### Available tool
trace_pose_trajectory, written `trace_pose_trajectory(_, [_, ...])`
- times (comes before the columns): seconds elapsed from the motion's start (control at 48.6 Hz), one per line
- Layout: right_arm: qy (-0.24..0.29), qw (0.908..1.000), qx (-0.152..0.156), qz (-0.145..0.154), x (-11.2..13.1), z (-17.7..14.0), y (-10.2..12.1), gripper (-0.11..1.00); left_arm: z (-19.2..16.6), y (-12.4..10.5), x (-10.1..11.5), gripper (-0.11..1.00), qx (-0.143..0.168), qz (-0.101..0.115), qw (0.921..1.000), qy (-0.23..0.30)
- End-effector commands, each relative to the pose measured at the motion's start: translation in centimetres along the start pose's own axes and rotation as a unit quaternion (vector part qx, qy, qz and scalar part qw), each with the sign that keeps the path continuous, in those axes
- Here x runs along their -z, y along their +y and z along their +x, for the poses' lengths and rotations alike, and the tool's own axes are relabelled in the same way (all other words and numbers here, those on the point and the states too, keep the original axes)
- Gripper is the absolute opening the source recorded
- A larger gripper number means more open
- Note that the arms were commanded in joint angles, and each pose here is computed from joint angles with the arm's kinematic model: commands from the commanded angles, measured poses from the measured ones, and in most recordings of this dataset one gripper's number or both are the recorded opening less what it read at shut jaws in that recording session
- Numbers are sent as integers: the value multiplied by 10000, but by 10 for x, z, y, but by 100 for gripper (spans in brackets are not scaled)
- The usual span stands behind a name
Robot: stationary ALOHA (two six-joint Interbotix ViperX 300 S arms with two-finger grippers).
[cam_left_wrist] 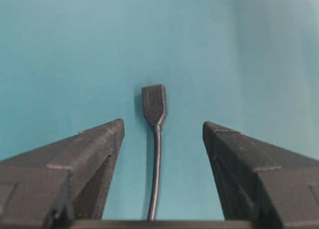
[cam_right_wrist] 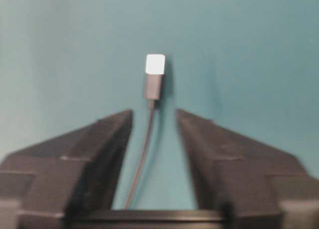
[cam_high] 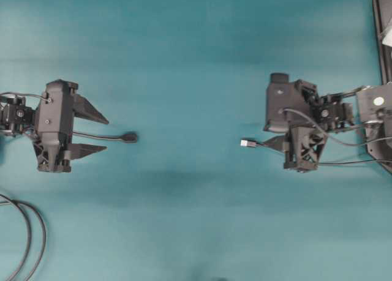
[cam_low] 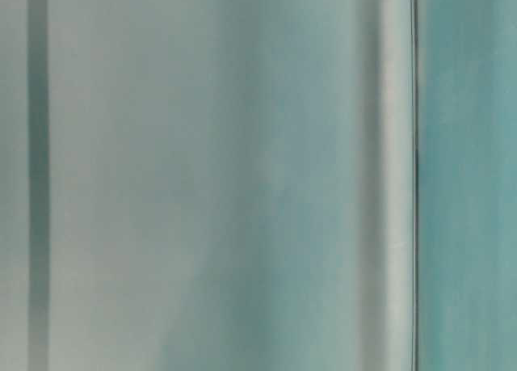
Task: Insert the USB using both arms.
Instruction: 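Close the right gripper on the male USB plug and left on the socket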
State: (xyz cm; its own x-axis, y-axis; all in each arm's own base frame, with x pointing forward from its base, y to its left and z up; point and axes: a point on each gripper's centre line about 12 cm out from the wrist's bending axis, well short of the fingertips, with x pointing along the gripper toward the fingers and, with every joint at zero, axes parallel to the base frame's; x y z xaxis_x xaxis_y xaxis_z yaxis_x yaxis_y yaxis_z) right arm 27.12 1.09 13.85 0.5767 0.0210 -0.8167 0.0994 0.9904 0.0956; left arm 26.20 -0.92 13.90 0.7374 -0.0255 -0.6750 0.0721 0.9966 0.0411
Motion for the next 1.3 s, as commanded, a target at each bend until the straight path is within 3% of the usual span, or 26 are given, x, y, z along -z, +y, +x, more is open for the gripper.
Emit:
trace_pose_trajectory(0.0, [-60,10000,-14,-14,-11,5,2,52,0,1,-5,75,-13,-13,9999,-99])
trace_pose_trajectory(0.35, [311,9995,46,-14,-12,33,3,50,2,1,-6,77,-11,-67,9999,-76])
trace_pose_trajectory(1.275, [914,9956,100,-158,2,57,8,49,2,1,-6,76,-9,-36,10000,-53])
